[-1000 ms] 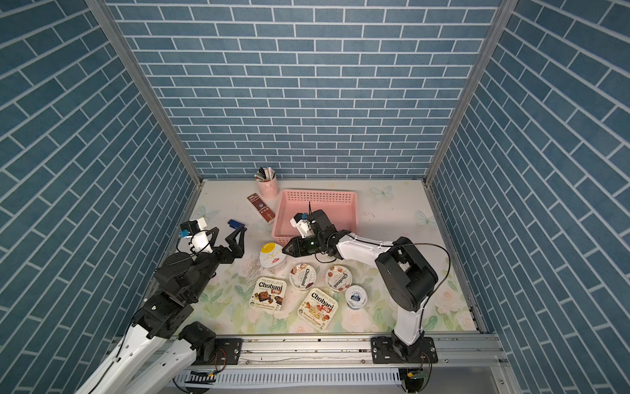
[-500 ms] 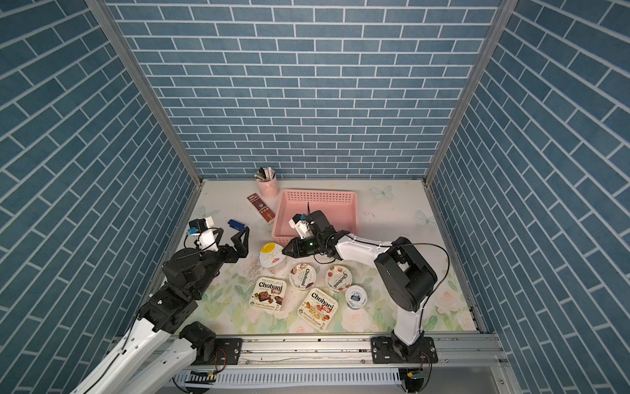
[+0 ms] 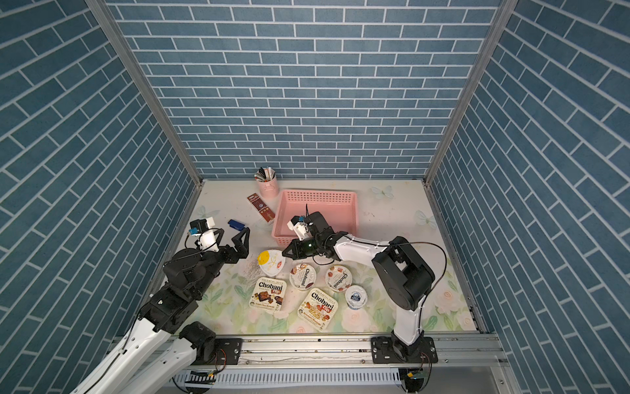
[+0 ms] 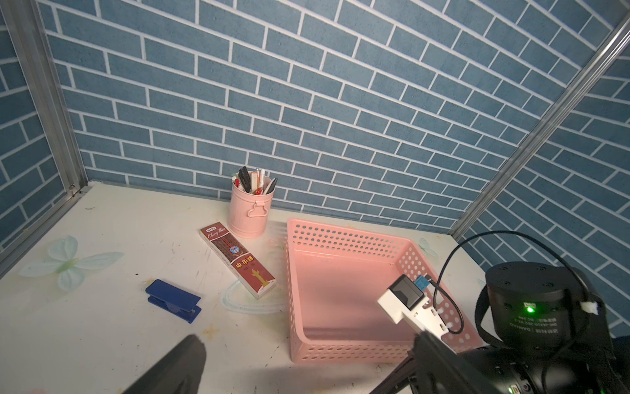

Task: Put the yogurt in the basket
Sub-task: Pick up the yogurt from the center of the board.

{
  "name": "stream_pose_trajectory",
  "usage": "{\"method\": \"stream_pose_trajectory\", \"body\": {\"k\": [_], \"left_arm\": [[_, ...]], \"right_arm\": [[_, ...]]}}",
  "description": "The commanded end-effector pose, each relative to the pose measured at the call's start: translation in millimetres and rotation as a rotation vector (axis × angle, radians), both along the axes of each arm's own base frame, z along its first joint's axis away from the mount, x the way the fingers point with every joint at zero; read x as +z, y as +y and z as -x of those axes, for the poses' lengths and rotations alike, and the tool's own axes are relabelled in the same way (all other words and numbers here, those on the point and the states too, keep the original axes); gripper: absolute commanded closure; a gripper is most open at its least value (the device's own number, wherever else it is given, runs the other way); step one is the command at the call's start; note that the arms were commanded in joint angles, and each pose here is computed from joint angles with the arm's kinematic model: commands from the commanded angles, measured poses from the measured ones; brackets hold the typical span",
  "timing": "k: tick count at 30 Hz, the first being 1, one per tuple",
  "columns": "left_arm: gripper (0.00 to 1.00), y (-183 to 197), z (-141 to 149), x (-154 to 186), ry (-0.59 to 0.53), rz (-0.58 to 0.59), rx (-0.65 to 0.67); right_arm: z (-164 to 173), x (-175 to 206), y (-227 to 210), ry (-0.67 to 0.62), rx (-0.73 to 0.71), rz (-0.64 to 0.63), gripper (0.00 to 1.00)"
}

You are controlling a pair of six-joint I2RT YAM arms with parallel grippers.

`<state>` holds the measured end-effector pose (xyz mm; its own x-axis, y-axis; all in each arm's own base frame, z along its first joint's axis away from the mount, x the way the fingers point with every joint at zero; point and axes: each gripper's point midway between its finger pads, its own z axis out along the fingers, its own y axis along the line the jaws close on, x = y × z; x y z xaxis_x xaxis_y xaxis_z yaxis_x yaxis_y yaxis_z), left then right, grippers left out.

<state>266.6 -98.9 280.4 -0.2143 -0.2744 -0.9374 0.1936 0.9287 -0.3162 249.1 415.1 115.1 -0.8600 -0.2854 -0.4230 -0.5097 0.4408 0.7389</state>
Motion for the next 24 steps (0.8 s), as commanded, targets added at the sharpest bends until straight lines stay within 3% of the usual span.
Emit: {"method": "stream_pose_trajectory", "body": {"k": [1, 17, 24], "left_arm": [[0.0, -1.8, 0.7, -6.7, 0.013, -0.022, -0.009], [0.0, -5.9, -1.9, -7.3, 0.028, -0.058, -0.028], [0.0, -2.9, 2.2, 6.0, -0.013, -0.02, -0.021]], "right_arm": [[1.6, -5.1, 2.9, 0.004, 0.012, 0.016, 1.0], [0.4, 16.6, 5.8, -0.026, 0.03, -0.005, 1.0], [-0.9, 36.6, 8.2, -0.042, 0.033, -0.025, 1.0]]}}
